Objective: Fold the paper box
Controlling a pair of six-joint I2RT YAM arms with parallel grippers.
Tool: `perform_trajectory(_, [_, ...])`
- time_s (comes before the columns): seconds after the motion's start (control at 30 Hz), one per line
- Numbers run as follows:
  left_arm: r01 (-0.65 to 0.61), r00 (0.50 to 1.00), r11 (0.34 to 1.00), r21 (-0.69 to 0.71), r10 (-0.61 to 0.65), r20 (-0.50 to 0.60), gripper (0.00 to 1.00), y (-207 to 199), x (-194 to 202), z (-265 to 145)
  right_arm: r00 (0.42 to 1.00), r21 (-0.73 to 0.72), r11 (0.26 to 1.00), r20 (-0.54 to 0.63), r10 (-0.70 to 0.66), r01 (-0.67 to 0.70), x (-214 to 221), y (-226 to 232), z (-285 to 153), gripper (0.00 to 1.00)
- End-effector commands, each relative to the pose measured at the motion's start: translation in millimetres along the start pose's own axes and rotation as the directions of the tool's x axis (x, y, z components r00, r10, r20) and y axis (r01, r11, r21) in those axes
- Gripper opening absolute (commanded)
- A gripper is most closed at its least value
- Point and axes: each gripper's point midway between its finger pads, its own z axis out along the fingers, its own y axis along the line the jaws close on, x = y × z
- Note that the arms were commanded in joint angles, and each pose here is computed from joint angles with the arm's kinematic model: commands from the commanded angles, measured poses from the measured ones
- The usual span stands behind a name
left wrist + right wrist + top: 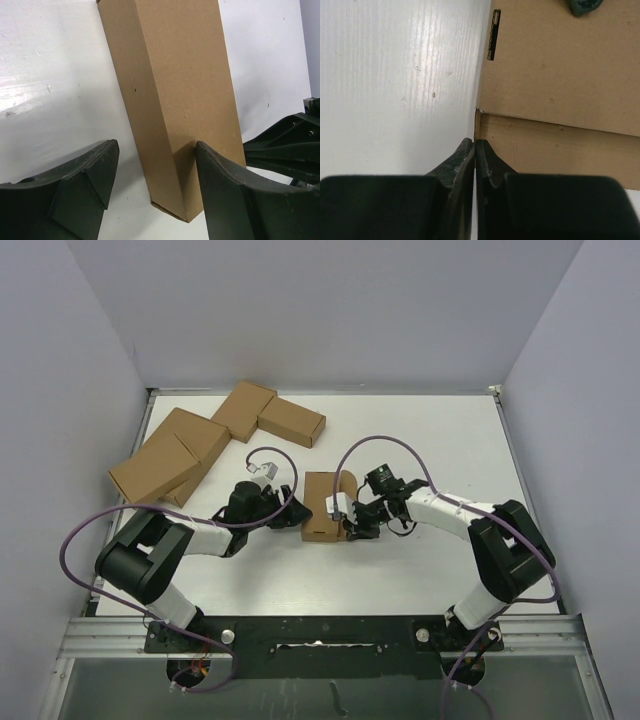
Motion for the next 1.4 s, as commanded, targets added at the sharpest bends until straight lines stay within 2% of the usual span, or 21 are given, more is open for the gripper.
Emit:
perform_trajectory(0.0, [-0.008,1.0,1.0,-0.006,0.008,0.003,0.6,1.8,-2.5,7.3,0.998,-0.027,0.998,0.016,0.06,-0.059,-8.7,-1.4,-2.2,0.01])
perform_trajectory(0.73, [0.0,1.0,1.0,-0.019,0.0,-0.001,0.58,3.4,-2.7,7.1,0.968,-0.072,0.967,0.035,0.247,-0.244,-15.9,-4.2,-1.5,0.0])
perform_trajectory(1.37, [0.01,0.999,1.0,-0.017,-0.01,-0.04,0.55,-2.7,5.4,19.9,0.962,-0.07,0.96,-0.001,0.272,-0.271,-44.9,-0.7,9.2,0.02])
